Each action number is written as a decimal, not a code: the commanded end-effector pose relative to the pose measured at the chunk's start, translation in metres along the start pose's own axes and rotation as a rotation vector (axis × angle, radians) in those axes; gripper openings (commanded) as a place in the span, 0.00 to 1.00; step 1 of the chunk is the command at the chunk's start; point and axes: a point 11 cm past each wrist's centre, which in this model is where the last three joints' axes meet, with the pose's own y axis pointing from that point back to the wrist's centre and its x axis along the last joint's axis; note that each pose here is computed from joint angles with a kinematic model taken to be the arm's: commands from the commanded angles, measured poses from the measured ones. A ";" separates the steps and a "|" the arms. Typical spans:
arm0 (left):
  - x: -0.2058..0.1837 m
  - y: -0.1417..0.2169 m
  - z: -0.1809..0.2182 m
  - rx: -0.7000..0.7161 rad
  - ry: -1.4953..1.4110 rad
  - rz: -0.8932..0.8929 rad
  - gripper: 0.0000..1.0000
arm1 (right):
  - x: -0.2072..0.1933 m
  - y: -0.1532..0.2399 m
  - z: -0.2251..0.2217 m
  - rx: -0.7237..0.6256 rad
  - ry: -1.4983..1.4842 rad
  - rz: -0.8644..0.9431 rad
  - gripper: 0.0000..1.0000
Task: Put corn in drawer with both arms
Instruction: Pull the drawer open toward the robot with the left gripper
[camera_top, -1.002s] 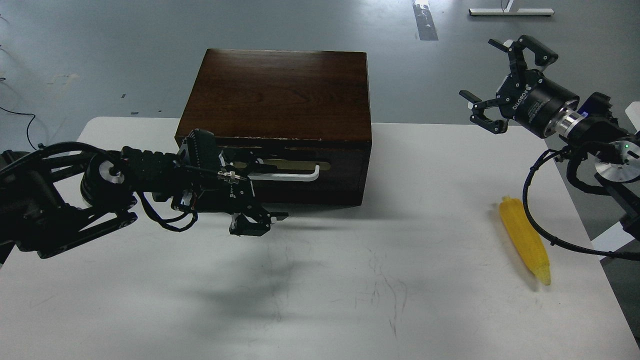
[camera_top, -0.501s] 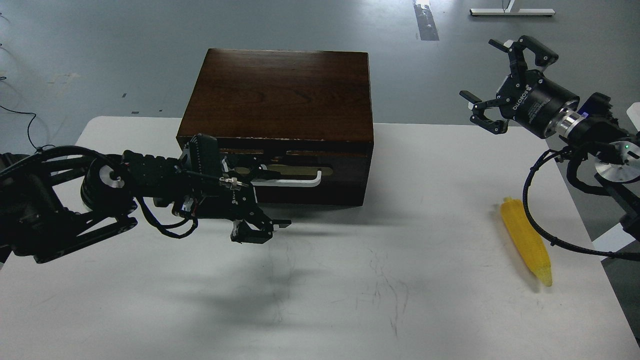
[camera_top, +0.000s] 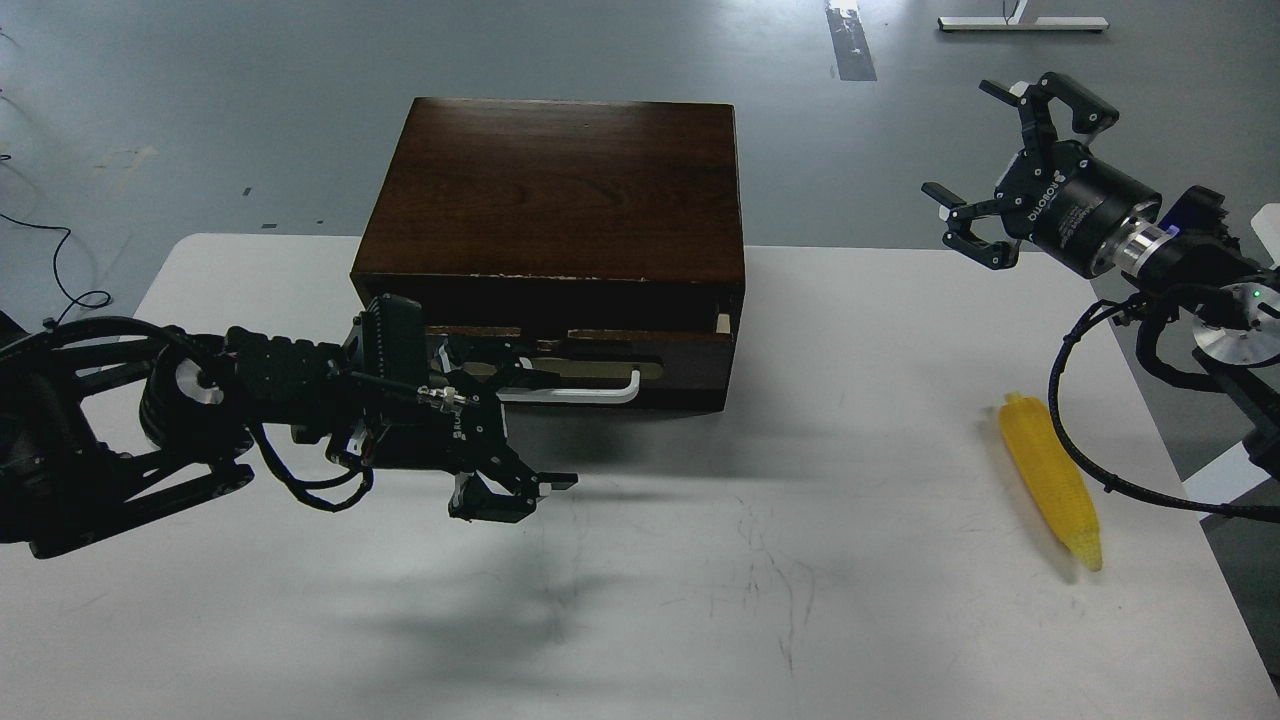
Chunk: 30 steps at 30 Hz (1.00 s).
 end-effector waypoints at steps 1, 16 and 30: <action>0.003 0.005 0.005 -0.004 -0.007 0.006 0.98 | 0.000 -0.001 0.001 -0.002 -0.001 -0.001 1.00; -0.015 0.015 0.017 -0.009 0.038 -0.013 0.98 | -0.003 -0.004 0.002 -0.009 0.000 -0.006 1.00; -0.009 0.014 0.030 -0.043 0.034 0.007 0.98 | 0.006 -0.003 0.003 -0.009 -0.004 0.022 1.00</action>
